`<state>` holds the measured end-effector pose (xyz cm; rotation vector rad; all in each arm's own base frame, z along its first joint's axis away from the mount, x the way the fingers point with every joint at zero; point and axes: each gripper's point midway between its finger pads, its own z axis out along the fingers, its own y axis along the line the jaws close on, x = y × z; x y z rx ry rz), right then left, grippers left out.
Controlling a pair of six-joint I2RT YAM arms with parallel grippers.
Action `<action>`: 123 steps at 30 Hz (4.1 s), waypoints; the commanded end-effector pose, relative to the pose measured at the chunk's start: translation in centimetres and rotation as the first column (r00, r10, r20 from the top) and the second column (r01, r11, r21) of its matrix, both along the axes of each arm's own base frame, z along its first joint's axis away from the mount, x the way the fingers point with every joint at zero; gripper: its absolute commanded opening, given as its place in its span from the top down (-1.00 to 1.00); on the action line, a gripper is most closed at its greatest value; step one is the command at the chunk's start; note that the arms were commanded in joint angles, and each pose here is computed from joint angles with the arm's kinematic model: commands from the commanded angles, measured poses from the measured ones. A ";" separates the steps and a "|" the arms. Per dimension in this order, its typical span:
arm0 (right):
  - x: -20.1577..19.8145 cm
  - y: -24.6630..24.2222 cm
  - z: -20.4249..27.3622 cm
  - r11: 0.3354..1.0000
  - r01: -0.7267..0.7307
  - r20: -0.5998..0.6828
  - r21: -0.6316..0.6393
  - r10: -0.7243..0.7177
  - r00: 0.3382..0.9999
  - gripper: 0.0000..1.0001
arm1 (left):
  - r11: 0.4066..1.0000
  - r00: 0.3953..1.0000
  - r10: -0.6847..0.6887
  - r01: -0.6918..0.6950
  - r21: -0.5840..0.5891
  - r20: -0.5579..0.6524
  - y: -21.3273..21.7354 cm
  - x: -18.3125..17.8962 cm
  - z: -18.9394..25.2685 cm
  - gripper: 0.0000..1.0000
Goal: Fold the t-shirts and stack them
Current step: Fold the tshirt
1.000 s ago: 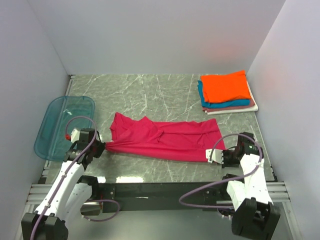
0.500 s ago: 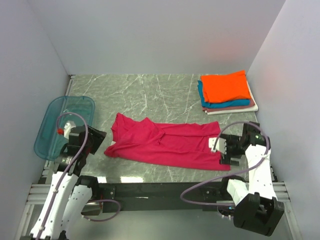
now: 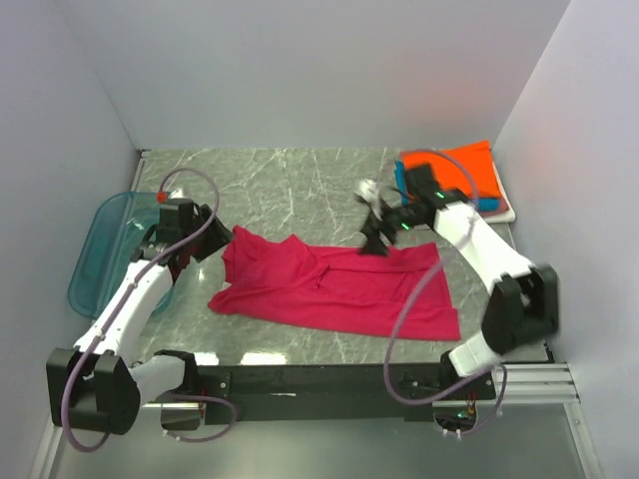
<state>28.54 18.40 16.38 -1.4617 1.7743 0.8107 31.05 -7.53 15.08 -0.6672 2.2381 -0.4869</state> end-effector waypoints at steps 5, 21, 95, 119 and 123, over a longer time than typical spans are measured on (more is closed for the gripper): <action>8.6 15.1 -0.6 0.976 0.217 -0.423 -0.015 -0.203 0.883 -0.39 | 0.977 0.951 -0.121 0.063 0.205 0.284 1.9 -0.4 7.8 -0.45; 9.7 17.9 4.6 0.966 0.157 -0.347 0.207 -0.077 0.935 -0.52 | 0.955 0.956 -0.288 0.283 0.087 0.057 0.1 7.9 -1.7 -0.16; -9.3 3.7 -13.8 0.796 0.237 0.309 -0.557 -0.066 0.949 -0.34 | 0.970 0.853 -0.006 -0.122 0.210 0.522 6.5 4.0 16.6 -0.91; -22.3 15.7 -12.2 0.803 -0.329 -0.003 -0.496 0.378 0.926 0.38 | 0.999 0.891 0.032 -0.029 -0.014 0.453 3.2 -7.9 9.5 -0.94; -20.6 15.0 -8.6 0.818 -0.337 0.008 -0.466 0.384 0.923 -0.05 | 0.998 0.899 0.043 -0.024 -0.049 0.435 2.8 -7.8 9.0 -0.99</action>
